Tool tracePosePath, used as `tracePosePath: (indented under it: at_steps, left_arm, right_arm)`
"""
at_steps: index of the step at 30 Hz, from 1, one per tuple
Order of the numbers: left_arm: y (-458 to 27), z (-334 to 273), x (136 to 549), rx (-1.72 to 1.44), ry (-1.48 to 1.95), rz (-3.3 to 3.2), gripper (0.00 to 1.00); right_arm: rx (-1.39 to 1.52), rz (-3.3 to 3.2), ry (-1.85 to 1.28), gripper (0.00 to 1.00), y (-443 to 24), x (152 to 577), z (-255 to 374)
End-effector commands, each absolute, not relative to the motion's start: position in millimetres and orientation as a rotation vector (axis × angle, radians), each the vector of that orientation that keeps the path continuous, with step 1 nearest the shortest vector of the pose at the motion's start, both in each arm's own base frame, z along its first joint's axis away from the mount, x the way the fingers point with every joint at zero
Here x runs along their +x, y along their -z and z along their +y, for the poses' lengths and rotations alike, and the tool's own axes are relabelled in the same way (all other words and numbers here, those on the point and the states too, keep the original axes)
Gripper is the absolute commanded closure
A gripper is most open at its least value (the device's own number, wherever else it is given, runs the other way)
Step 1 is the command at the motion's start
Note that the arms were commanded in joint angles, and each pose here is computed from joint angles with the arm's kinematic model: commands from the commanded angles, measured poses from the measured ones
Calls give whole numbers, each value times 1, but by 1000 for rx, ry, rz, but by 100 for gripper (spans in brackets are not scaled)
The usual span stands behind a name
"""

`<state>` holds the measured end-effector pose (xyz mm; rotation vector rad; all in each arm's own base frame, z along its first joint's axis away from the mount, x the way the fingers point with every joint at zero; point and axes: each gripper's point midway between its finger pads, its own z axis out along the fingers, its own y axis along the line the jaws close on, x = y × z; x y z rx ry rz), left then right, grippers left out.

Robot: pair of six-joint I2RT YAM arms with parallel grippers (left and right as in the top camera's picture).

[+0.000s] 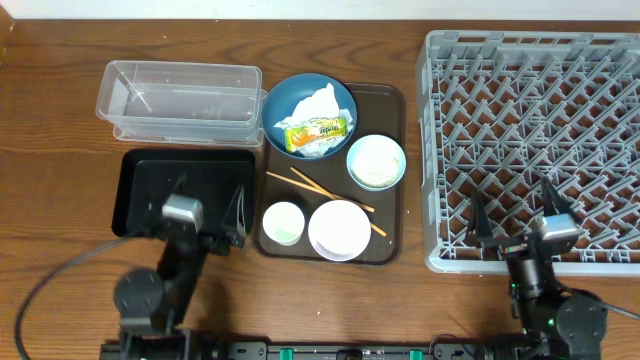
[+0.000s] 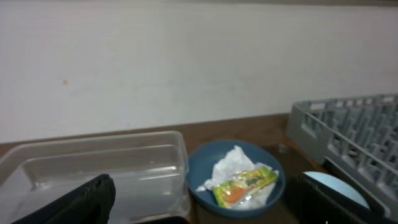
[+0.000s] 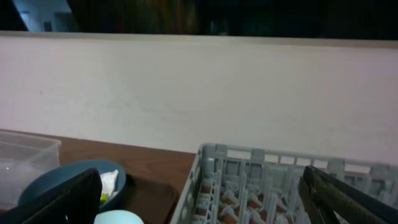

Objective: Sort waste into correct bins and load items into the dishwasher rack
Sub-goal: 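Reach the left gripper into the blue bowl and grasp the tissue and wrapper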

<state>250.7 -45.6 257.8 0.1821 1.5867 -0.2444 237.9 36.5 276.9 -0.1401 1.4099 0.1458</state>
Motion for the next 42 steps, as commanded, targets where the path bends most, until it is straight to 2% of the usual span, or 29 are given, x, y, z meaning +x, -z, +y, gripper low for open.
tracePosePath:
  at_steps: [1, 11, 20, 27, 35, 36, 37, 42]
  left_arm:
    - [-285, -56, 263, 252, 281, 1621, 9]
    - [-321, -73, 317, 262, 411, 1995, 9]
    - [-316, -114, 362, 385, 483, 2340, 9]
    - [-271, -138, 403, 449, 422, 2546, 9]
    - [-209, -152, 443, 472, 420, 2613, 8]
    - [-201, -155, 447, 506, 415, 2615, 8]
    - [-192, -158, 449, 552, 408, 2615, 4]
    - [-147, -180, 455, 742, 394, 2637, 2]
  right_arm:
    - [-218, 1416, -128, 1, -298, 244, 44]
    - [-266, 1686, -172, 1, -313, 294, 54]
    - [-285, 2042, -249, 1, -314, 334, 63]
    - [-339, 2170, -389, 1, -313, 343, 81]
    - [-322, 2235, -408, 1, -298, 340, 82]
    - [-321, 2241, -410, 1, -297, 339, 82]
    - [-320, 2249, -411, 1, -296, 338, 81]
    - [-322, 2269, -411, 1, -292, 335, 81]
